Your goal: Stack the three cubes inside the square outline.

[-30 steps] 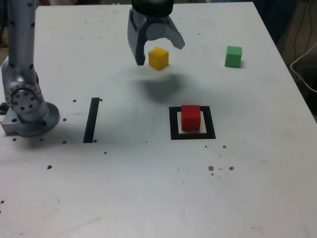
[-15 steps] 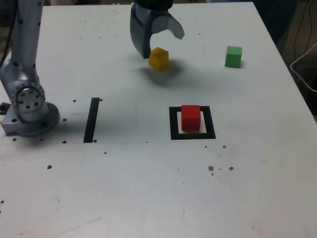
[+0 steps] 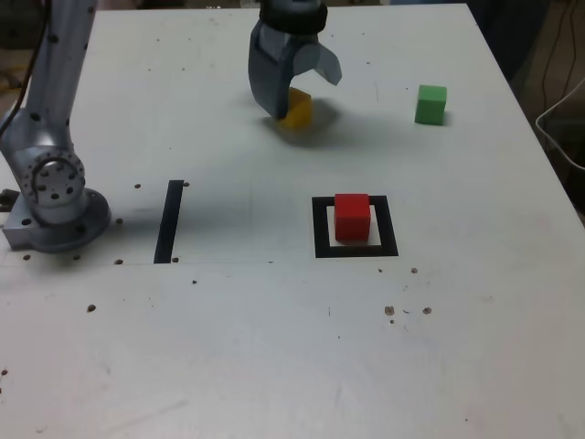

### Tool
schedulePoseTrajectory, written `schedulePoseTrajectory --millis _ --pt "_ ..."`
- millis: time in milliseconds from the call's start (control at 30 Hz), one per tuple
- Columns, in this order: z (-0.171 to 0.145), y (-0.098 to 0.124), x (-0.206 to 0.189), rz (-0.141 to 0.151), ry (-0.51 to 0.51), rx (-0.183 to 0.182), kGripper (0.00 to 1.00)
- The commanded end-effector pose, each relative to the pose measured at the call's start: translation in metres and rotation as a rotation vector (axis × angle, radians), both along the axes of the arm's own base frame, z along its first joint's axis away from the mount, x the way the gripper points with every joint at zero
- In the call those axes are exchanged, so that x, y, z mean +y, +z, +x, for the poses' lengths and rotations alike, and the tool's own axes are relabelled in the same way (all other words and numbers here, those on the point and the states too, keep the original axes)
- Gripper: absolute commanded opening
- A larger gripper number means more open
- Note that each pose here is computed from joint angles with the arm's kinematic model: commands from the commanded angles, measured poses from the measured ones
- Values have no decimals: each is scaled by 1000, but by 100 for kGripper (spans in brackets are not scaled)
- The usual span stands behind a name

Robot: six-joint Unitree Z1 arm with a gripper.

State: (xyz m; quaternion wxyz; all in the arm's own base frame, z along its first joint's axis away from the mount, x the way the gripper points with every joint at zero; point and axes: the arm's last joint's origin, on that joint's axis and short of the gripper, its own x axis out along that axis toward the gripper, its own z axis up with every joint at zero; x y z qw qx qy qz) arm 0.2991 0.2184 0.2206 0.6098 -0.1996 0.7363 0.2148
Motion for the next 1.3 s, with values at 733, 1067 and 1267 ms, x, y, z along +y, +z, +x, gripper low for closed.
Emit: schedulePoseTrajectory --millis 733,1067,1267 --pt "3 -6 0 -10 -10 31 47" --pt "6 1 2 25 -44 0 20" --pt "5 9 -1 39 -74 -14 8"
